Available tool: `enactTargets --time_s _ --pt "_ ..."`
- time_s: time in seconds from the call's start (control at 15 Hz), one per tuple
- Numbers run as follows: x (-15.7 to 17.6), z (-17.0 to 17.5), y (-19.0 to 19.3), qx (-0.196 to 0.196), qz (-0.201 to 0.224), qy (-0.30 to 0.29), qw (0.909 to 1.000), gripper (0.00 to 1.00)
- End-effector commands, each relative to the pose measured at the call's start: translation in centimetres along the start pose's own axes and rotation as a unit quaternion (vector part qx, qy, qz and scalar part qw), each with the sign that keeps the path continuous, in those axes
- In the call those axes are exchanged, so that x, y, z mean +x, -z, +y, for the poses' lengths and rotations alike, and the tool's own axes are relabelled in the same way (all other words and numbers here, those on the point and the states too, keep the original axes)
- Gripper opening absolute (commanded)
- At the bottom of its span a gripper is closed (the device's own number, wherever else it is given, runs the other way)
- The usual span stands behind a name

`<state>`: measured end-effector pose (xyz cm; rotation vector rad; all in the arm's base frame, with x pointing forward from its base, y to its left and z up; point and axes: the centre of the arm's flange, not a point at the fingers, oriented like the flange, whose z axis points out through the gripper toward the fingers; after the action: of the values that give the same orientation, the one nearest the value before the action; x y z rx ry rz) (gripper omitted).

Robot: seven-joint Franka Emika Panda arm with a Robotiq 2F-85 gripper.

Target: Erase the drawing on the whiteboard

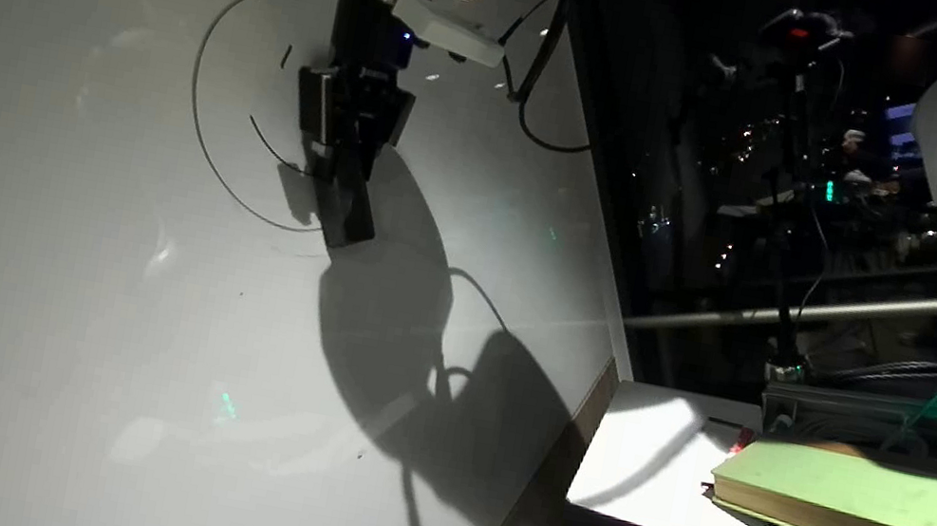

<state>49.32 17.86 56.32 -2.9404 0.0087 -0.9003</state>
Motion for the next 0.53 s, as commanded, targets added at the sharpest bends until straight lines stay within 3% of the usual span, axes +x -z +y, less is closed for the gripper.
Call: enactTargets --time_s 0.0,0.47 --pt "1.8 -4.9 -1.6 0.017 0.052 0.014 0.9984 0.3" --pt "2.2 -9.2 0.4 0.019 0.076 0.037 0.9962 0.3"
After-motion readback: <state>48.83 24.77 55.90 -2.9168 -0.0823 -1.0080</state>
